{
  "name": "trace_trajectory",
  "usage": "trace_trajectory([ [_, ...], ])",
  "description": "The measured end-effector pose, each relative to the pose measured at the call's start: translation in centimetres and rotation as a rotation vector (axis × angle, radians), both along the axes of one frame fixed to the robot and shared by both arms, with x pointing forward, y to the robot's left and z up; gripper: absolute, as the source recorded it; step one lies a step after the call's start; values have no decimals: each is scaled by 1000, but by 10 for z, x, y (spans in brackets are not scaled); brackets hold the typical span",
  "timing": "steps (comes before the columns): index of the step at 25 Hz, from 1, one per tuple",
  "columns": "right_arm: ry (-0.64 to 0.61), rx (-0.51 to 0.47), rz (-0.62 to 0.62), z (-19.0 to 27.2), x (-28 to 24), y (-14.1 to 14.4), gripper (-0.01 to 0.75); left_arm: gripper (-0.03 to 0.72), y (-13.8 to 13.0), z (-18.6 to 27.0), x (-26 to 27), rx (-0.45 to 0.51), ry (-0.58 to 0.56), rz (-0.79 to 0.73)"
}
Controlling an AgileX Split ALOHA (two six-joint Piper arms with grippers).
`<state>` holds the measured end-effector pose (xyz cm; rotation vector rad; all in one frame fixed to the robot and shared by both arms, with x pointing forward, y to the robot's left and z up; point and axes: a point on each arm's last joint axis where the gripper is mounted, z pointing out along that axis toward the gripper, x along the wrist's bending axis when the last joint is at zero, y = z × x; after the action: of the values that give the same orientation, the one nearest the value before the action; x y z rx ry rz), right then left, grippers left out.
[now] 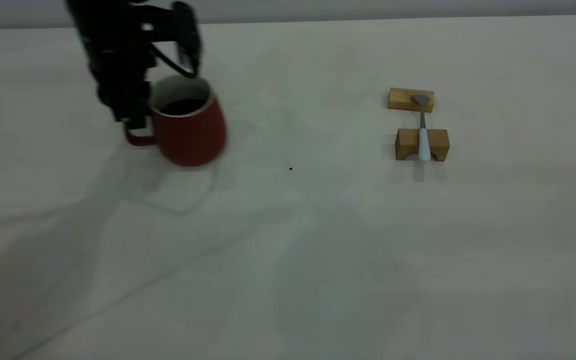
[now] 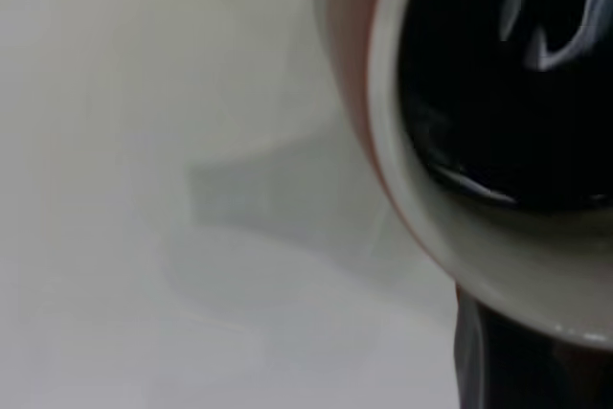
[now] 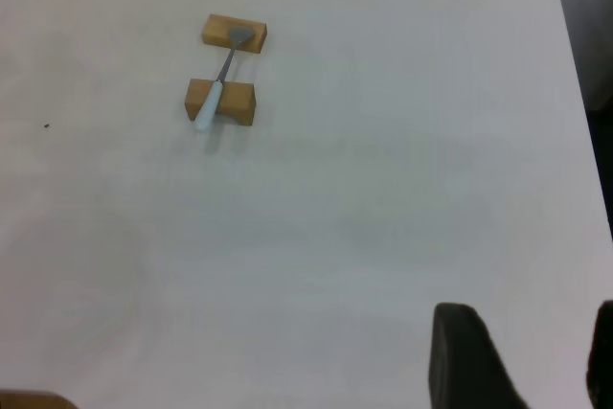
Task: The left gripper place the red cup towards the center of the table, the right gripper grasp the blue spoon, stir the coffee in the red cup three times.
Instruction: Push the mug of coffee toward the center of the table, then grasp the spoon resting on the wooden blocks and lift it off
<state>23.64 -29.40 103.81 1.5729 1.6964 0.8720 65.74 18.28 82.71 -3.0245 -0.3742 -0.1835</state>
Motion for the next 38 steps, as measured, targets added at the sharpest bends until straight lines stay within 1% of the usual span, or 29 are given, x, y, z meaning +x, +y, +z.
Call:
trace_trajectory([
  [4, 0, 0, 0, 0, 0, 0, 352, 214, -29, -1, -9, -7, -2, -38],
  [7, 0, 0, 0, 0, 0, 0, 352, 214, -43, -2, -14, -14, -8, -63],
  [12, 0, 0, 0, 0, 0, 0, 352, 214, -56, -3, -18, -22, -14, -89],
  [15, -1, 0, 0, 0, 0, 0, 352, 247, -57, -3, -19, -27, -11, -85],
  [18, -1, 0, 0, 0, 0, 0, 352, 363, -57, -3, -20, -31, 1, -72],
  [21, -1, 0, 0, 0, 0, 0, 352, 538, -57, 5, -21, -24, 17, -31],
  [23, -1, 0, 0, 0, 0, 0, 352, 632, -57, 21, -19, -17, 22, 29],
  [25, -1, 0, 0, 0, 0, 0, 352, 673, -57, 49, -16, -16, 10, 86],
  [27, -1, 0, 0, 0, 0, 0, 352, 675, -56, 83, -16, -7, 7, 133],
  [29, -1, 0, 0, 0, 0, 0, 352, 660, -55, 119, -16, 2, -10, 167],
  [31, -1, 0, 0, 0, 0, 0, 352, 629, -51, 156, -21, 9, -18, 216],
  [32, -1, 0, 0, 0, 0, 0, 352, 609, -50, 174, -23, -2, -40, 243],
  [35, -1, 0, 0, 0, 0, 0, 352, 545, -46, 226, -28, -86, -174, 366],
  [38, -1, 0, 0, 0, 0, 0, 352, 486, -36, 274, -46, -175, -289, 513],
])
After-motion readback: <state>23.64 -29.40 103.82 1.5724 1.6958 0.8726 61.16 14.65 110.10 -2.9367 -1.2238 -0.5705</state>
